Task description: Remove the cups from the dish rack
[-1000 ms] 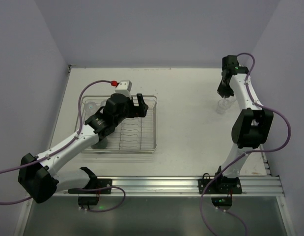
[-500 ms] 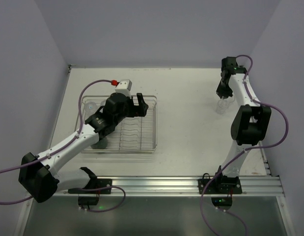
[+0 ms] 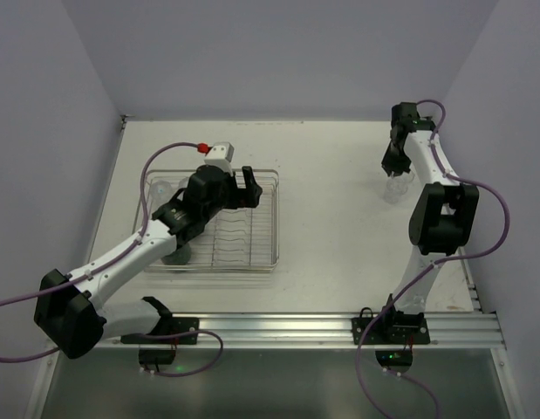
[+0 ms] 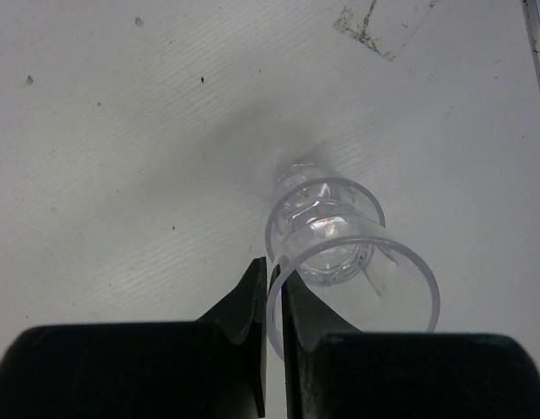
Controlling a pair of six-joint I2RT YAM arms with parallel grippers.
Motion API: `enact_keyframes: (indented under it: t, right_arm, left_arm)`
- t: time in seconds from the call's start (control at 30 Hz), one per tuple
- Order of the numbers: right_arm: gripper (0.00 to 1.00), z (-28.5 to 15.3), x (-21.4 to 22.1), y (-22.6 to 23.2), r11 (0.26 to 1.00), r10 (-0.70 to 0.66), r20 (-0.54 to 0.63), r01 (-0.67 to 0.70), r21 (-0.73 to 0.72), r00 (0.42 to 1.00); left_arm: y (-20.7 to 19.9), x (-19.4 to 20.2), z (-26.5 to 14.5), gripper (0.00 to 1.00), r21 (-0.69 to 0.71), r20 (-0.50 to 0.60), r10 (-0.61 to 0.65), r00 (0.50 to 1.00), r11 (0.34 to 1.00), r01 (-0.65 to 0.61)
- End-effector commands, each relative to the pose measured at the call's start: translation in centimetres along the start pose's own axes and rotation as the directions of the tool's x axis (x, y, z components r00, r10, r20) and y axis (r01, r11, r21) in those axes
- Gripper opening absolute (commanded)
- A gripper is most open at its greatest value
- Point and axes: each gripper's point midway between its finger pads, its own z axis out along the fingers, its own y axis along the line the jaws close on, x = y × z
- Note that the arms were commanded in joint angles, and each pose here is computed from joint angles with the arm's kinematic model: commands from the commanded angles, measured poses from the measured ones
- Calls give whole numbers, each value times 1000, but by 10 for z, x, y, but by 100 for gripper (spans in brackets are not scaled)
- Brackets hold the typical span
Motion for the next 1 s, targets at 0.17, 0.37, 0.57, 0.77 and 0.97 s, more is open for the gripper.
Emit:
enact_keyframes:
  t: [0.17, 0.37, 0.57, 0.77, 0.97]
  right_arm:
    - [0, -1, -7, 4, 1000, -6, 22, 7, -11, 1000]
    - [2, 0, -3, 2, 1000, -6, 14, 6, -7, 1000]
    - [10, 0, -1, 3, 1000, -7, 10, 7, -10, 1000]
    - [15, -1, 0, 3, 1000, -6, 5, 6, -13, 1000]
    - [21, 1, 4, 1, 1000, -10, -9, 10, -2, 1000]
  left_arm:
    - [4, -10, -1, 100, -2, 32, 8, 999, 1000, -8]
    - [12, -10, -3, 100, -41, 22, 15, 1000, 999, -14]
    - [25, -14, -12, 100, -77, 26, 19, 999, 997, -17]
    - [35, -20, -24, 100, -100, 37, 20, 999, 995, -17]
    - [45, -16, -27, 100, -131, 16, 21, 1000, 991, -18]
